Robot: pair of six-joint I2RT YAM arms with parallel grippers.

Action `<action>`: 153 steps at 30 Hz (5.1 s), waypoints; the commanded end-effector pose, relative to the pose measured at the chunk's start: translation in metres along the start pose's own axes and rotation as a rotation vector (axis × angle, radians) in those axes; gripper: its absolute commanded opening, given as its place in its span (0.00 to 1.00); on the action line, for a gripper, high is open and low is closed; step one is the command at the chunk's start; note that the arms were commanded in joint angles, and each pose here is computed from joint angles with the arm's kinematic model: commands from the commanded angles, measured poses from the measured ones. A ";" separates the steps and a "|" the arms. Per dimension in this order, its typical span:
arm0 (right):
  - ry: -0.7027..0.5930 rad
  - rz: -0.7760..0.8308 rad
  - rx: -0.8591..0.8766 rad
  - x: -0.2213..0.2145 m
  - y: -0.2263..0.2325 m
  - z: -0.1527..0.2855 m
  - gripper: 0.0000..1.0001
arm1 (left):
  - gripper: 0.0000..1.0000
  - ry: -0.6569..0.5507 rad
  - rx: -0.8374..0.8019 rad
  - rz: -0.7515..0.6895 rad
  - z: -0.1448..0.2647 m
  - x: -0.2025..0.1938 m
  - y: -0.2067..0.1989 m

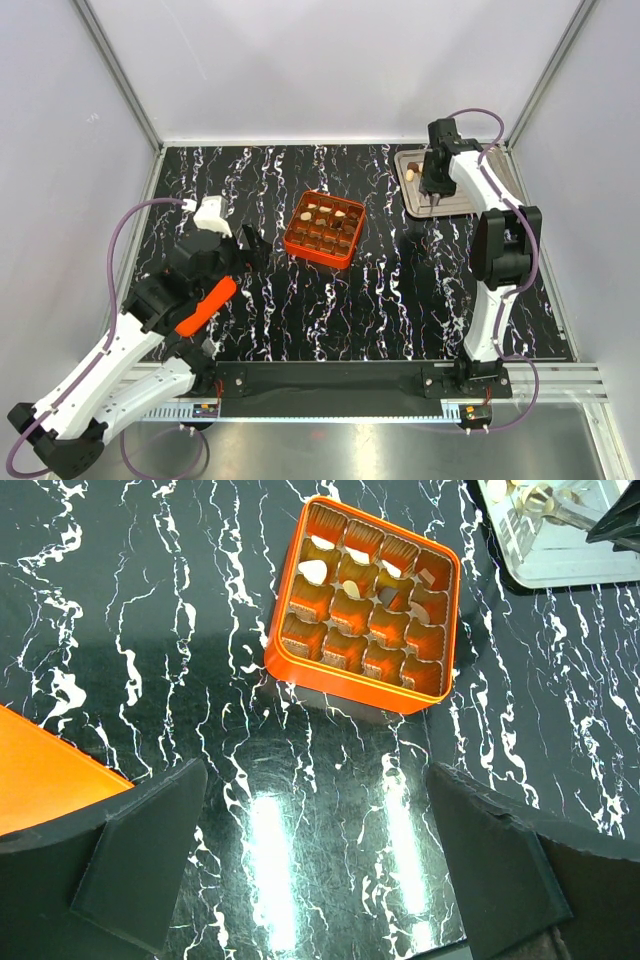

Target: Pack the chocolate

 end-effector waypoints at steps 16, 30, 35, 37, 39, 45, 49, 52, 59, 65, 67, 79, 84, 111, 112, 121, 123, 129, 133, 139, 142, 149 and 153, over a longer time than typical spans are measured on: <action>-0.054 -0.066 0.092 0.035 0.002 -0.014 0.47 | 0.99 -0.038 0.004 0.003 -0.006 0.014 -0.003; -0.077 -0.065 0.116 0.041 0.000 0.006 0.39 | 0.99 -0.038 -0.003 0.005 -0.006 0.014 -0.004; -0.098 -0.072 0.131 0.042 -0.003 0.027 0.39 | 0.99 -0.047 -0.013 0.014 -0.003 0.015 -0.005; -0.092 -0.072 0.130 0.040 -0.005 0.033 0.39 | 0.99 -0.049 -0.019 0.016 -0.002 0.015 -0.006; -0.091 -0.075 0.142 0.037 -0.006 0.043 0.39 | 0.99 -0.048 -0.022 0.016 -0.003 0.014 -0.006; -0.090 -0.087 0.197 0.027 -0.008 0.074 0.38 | 0.99 -0.053 -0.036 0.026 -0.002 0.015 -0.008; -0.080 -0.076 0.310 0.017 0.010 0.099 0.38 | 0.99 -0.058 -0.036 0.027 -0.002 0.015 -0.008; -0.073 -0.024 0.375 0.001 0.037 0.120 0.38 | 0.99 -0.061 -0.033 0.025 -0.001 0.017 -0.008; -0.003 0.172 0.576 -0.074 0.132 0.169 0.38 | 0.99 -0.070 -0.026 0.020 0.000 0.021 -0.007; 0.090 0.257 0.719 -0.134 0.181 0.196 0.38 | 0.99 -0.079 -0.024 0.018 0.003 0.024 -0.006; 0.115 0.288 0.746 -0.151 0.191 0.203 0.38 | 0.99 -0.077 -0.021 0.017 0.003 0.024 -0.006; 0.175 0.327 0.727 -0.191 0.183 0.190 0.39 | 0.99 -0.076 -0.023 0.028 0.002 0.020 -0.006; 0.181 0.338 0.721 -0.196 0.182 0.184 0.39 | 0.99 -0.078 -0.034 0.036 0.002 0.021 -0.008; 0.002 0.352 0.633 -0.148 0.179 0.204 0.44 | 0.99 -0.078 -0.019 0.026 0.003 0.019 -0.004; -0.045 0.338 0.584 -0.133 0.172 0.200 0.44 | 0.99 -0.077 -0.017 0.028 0.003 0.019 -0.004; -0.177 0.180 0.309 -0.028 0.091 0.145 0.44 | 0.99 -0.068 -0.019 0.025 0.003 0.015 -0.004; -0.185 0.133 0.249 -0.008 0.070 0.125 0.44 | 0.99 -0.071 -0.020 0.026 0.003 0.016 -0.004; -0.135 0.068 0.197 0.014 0.049 0.070 0.44 | 0.99 -0.060 -0.015 0.017 0.000 0.014 -0.004; -0.111 0.053 0.217 0.017 0.055 0.049 0.44 | 0.99 -0.058 -0.013 0.011 -0.001 0.015 -0.004; -0.108 0.047 0.220 0.019 0.059 0.035 0.44 | 0.99 -0.055 -0.007 0.010 -0.003 0.016 -0.004; -0.103 0.048 0.196 0.018 0.057 0.027 0.45 | 0.99 -0.052 -0.006 0.007 -0.004 0.015 -0.004; -0.082 0.041 0.178 0.015 0.055 0.010 0.45 | 0.99 -0.041 -0.003 0.002 -0.007 0.013 -0.004; -0.062 0.041 0.172 0.011 0.053 0.001 0.44 | 0.99 -0.044 -0.003 0.003 -0.007 0.014 -0.004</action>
Point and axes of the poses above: each gripper's point midway between its finger pads, its own z axis back along the fingers, its own y axis along the line the jaws close on, x = y × z, the point moved 2 cm from there along z, back along the fingers, and after that the axes turned 14 degrees about -z, right-handed, at the moved point
